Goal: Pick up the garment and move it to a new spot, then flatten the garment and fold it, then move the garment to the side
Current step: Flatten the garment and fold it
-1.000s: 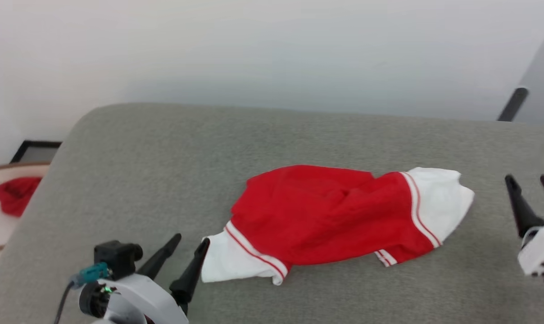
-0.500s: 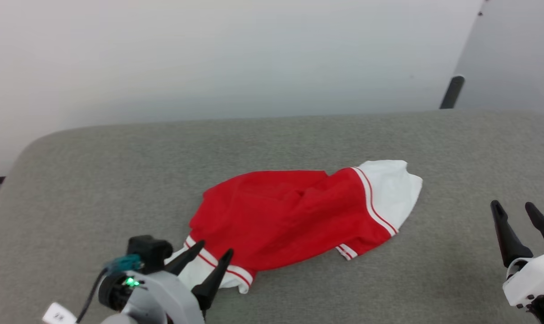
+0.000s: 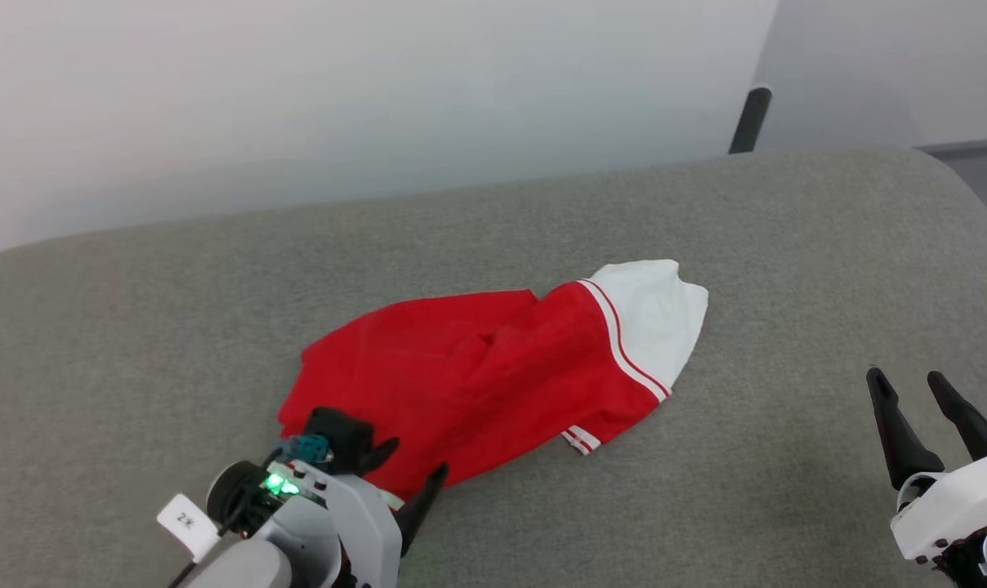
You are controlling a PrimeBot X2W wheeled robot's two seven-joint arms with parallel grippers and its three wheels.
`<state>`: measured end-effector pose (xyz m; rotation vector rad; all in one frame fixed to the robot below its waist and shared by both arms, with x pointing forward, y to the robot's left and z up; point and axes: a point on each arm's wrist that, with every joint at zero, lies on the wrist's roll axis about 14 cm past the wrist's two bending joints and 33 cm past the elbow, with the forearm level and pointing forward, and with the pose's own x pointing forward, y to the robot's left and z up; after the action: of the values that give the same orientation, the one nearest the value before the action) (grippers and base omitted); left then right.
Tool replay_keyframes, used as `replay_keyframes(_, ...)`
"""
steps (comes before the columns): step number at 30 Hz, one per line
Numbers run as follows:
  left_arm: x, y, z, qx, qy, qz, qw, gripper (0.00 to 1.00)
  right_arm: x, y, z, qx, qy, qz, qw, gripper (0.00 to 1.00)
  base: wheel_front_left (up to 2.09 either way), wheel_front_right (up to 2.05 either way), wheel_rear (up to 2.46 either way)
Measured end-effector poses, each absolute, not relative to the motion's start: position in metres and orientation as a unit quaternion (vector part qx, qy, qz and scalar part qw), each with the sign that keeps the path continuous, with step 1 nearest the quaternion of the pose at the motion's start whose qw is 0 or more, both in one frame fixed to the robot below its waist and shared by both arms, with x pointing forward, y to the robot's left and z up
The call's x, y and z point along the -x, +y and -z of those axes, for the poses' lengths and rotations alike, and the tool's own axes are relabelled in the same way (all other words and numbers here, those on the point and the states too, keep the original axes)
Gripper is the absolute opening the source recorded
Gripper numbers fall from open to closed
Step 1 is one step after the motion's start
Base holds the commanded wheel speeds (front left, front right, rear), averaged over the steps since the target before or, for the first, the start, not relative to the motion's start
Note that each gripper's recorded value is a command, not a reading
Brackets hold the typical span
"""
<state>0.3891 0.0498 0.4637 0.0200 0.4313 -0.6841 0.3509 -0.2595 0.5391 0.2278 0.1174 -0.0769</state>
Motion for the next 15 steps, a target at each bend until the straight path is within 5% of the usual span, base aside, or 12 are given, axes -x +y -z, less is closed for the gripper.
replay_keyframes(8, -0.404, 0.052, -0.434, -0.055, 0.244, 0.322, 0.913, 1.0, -0.347, -0.267, -0.527, -0.116, 0.076, 0.054, 0.989, 1.0, 0.0, 0.0, 0.0)
replay_keyframes(10, -0.407, 0.05, -0.43, -0.058, 0.248, 0.322, 0.912, 0.49, -0.347, -0.268, -0.525, -0.116, 0.078, 0.057, 0.989, 1.0, 0.0, 0.0, 0.0)
replay_keyframes(11, -0.408, 0.05, -0.428, -0.061, 0.25, 0.323, 0.911, 0.33, -0.347, -0.268, -0.524, -0.116, 0.08, 0.058, 0.988, 1.0, 0.0, 0.0, 0.0)
replay_keyframes(12, -0.408, 0.049, -0.426, -0.063, 0.253, 0.325, 0.909, 0.0, -0.347, -0.269, -0.522, -0.116, 0.082, 0.059, 0.988, 1.0, 0.0, 0.0, 0.0)
replay_keyframes(15, -0.411, 0.049, -0.421, -0.069, 0.256, 0.327, 0.907, 0.0, -0.348, -0.269, -0.52, -0.118, 0.084, 0.061, 0.988, 1.0, 0.0, 0.0, 0.0)
